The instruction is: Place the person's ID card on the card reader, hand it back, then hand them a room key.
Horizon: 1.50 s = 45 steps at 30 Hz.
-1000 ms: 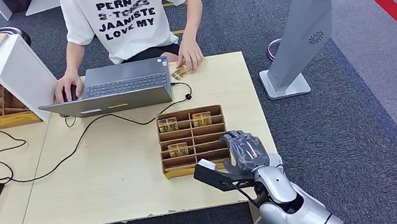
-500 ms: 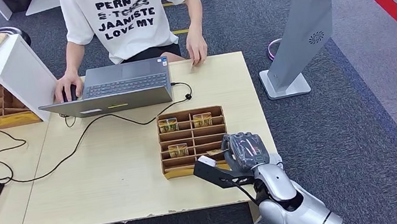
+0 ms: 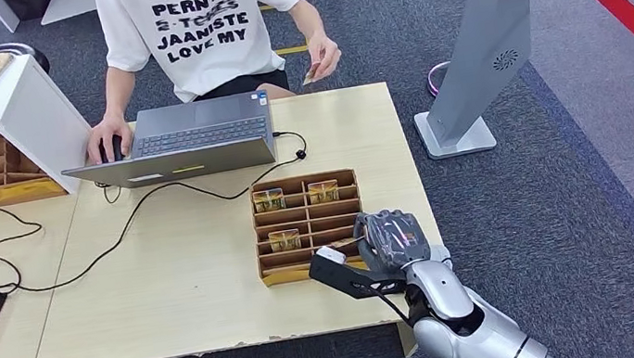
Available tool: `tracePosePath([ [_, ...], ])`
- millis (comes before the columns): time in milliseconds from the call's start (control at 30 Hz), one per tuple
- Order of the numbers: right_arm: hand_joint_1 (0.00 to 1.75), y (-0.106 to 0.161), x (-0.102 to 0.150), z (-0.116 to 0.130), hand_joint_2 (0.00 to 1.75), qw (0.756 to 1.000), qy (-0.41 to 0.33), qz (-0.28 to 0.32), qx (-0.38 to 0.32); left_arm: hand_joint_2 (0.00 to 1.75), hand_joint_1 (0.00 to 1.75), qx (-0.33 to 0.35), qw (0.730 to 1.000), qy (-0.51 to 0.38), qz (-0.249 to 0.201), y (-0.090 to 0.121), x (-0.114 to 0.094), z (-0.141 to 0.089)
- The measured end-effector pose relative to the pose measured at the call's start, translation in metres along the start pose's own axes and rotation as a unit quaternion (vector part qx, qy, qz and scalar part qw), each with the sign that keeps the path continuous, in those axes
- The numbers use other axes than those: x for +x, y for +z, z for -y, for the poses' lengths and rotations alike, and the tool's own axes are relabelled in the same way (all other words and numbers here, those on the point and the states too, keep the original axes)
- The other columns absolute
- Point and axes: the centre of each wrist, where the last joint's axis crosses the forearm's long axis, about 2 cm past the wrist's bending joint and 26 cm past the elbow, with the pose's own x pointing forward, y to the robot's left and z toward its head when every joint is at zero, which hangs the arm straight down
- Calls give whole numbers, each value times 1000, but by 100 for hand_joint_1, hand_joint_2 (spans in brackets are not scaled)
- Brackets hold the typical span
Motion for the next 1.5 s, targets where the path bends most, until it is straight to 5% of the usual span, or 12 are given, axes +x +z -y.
tracePosePath([
  [1500,175,10,15,86,175,975,-127,65,-173,0,0,0,1000,6,0,0,-1,2],
])
